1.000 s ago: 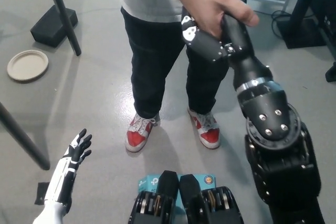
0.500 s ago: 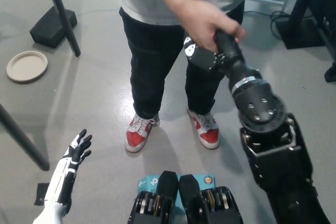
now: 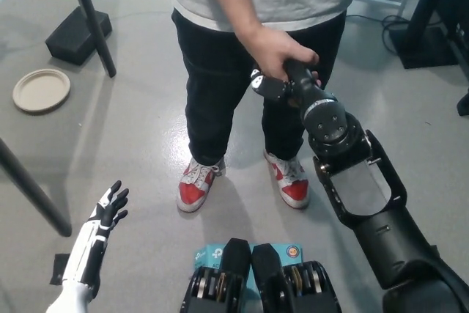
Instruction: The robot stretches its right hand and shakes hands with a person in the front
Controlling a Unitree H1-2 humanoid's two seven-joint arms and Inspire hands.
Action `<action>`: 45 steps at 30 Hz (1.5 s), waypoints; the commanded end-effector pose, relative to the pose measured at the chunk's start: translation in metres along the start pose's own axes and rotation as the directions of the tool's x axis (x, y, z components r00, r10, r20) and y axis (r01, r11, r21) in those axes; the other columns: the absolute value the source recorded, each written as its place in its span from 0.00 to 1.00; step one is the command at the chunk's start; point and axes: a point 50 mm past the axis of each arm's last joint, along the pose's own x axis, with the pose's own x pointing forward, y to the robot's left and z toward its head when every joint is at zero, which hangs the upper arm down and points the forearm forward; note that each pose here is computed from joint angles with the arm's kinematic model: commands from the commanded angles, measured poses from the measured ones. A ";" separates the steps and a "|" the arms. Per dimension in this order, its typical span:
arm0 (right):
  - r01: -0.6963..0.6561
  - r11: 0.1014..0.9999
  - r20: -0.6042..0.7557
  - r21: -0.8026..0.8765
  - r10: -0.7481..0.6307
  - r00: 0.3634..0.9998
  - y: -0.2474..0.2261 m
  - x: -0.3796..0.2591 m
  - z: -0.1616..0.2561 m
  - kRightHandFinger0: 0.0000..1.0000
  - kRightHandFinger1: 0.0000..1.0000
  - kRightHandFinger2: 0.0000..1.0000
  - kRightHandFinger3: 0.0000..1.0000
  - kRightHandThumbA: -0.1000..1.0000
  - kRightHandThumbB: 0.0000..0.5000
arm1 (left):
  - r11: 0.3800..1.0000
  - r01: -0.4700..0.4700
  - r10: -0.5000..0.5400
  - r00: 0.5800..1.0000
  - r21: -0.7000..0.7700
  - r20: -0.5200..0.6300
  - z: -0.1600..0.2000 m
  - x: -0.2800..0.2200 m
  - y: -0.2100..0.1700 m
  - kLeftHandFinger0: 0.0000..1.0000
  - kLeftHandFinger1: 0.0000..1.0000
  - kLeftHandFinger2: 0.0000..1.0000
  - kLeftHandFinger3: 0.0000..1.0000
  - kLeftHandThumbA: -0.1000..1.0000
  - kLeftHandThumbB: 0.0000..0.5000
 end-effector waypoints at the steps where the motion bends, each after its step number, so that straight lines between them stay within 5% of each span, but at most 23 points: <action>1: 0.052 0.999 0.086 0.005 -0.052 0.995 -0.011 0.005 0.019 1.00 1.00 1.00 1.00 0.25 0.50 | 1.000 0.004 -0.004 0.998 0.005 0.057 0.012 0.005 0.002 1.00 1.00 1.00 1.00 1.00 0.29; 7: 0.097 0.990 0.416 0.101 -0.131 0.900 -0.031 -0.084 0.110 1.00 1.00 1.00 1.00 0.28 0.47 | 1.000 0.005 -0.005 0.999 0.002 0.049 0.010 0.006 0.005 1.00 1.00 1.00 1.00 1.00 0.35; 9: 0.096 0.990 0.414 0.101 -0.130 0.901 -0.032 -0.086 0.110 1.00 1.00 1.00 1.00 0.28 0.47 | 1.000 0.005 -0.005 0.999 0.002 0.049 0.010 0.006 0.005 1.00 1.00 1.00 1.00 1.00 0.35; 12: 0.092 0.982 0.628 0.163 -0.176 0.758 -0.052 -0.159 0.164 1.00 1.00 1.00 1.00 0.31 0.50 | 1.000 -0.002 0.002 0.999 0.006 0.045 0.010 0.004 0.003 1.00 1.00 1.00 1.00 1.00 0.29; 15: 0.091 0.982 0.633 0.166 -0.176 0.754 -0.053 -0.164 0.166 1.00 1.00 1.00 1.00 0.31 0.50 | 1.000 -0.003 0.002 0.999 0.006 0.045 0.010 0.003 0.003 1.00 1.00 1.00 1.00 1.00 0.29; 17: 0.107 0.971 0.762 0.212 -0.233 0.604 -0.064 -0.213 0.192 1.00 1.00 1.00 1.00 0.26 0.49 | 1.000 0.003 -0.003 0.999 0.006 0.049 0.008 0.001 0.003 1.00 1.00 1.00 1.00 1.00 0.27; 19: 0.107 0.971 0.763 0.212 -0.233 0.603 -0.064 -0.214 0.191 1.00 1.00 1.00 1.00 0.25 0.49 | 1.000 0.003 -0.003 0.999 0.007 0.049 0.008 0.001 0.003 1.00 1.00 1.00 1.00 1.00 0.27; 21: 0.094 0.968 0.834 0.234 -0.250 0.492 -0.069 -0.248 0.202 0.92 1.00 1.00 1.00 0.27 0.48 | 1.000 0.005 -0.005 0.999 0.006 0.052 0.009 0.003 0.004 1.00 1.00 1.00 1.00 1.00 0.29; 24: 0.083 0.967 0.858 0.239 -0.251 0.448 -0.067 -0.260 0.207 0.97 1.00 1.00 1.00 0.22 0.45 | 1.000 0.009 -0.009 0.999 0.012 0.051 0.009 0.004 0.007 1.00 1.00 1.00 1.00 1.00 0.33; 26: 0.083 0.967 0.858 0.239 -0.251 0.448 -0.067 -0.260 0.207 0.97 1.00 1.00 1.00 0.22 0.45 | 1.000 0.009 -0.009 0.999 0.012 0.051 0.009 0.004 0.007 1.00 1.00 1.00 1.00 1.00 0.33; 29: 0.086 0.973 0.771 0.214 -0.222 0.597 -0.061 -0.214 0.196 0.86 1.00 1.00 1.00 0.23 0.49 | 1.000 -0.007 0.006 0.999 0.013 0.042 0.007 0.002 0.006 1.00 1.00 1.00 1.00 1.00 0.29; 31: 0.085 0.973 0.771 0.214 -0.222 0.597 -0.061 -0.214 0.196 0.86 1.00 1.00 1.00 0.23 0.49 | 1.000 -0.007 0.006 0.999 0.013 0.042 0.007 0.002 0.006 1.00 1.00 1.00 1.00 1.00 0.29; 33: 0.063 0.985 0.595 0.162 -0.148 0.790 -0.052 -0.137 0.171 1.00 1.00 1.00 1.00 0.21 0.49 | 1.000 -0.007 0.006 0.999 0.015 0.045 0.007 0.001 0.007 1.00 1.00 1.00 1.00 1.00 0.29; 34: 0.065 0.986 0.552 0.152 -0.139 0.822 -0.051 -0.119 0.164 1.00 1.00 1.00 1.00 0.21 0.50 | 1.000 -0.008 0.008 0.999 0.007 0.047 0.008 0.004 0.008 1.00 1.00 1.00 1.00 1.00 0.31; 38: 0.065 0.987 0.541 0.149 -0.136 0.830 -0.051 -0.112 0.163 1.00 1.00 1.00 1.00 0.21 0.50 | 1.000 -0.009 0.009 0.999 0.004 0.049 0.009 0.005 0.008 1.00 1.00 1.00 1.00 1.00 0.31; 39: 0.071 0.993 0.366 0.096 -0.102 0.925 -0.035 -0.057 0.124 1.00 1.00 1.00 1.00 0.23 0.51 | 1.000 -0.008 0.008 0.999 0.002 0.046 0.008 -0.002 0.005 1.00 1.00 1.00 1.00 1.00 0.33; 45: 0.053 0.998 0.185 0.033 -0.058 0.981 -0.017 0.002 0.084 1.00 1.00 1.00 1.00 0.24 0.51 | 1.000 -0.011 0.012 0.999 -0.010 0.038 0.007 -0.003 0.006 1.00 1.00 1.00 1.00 1.00 0.34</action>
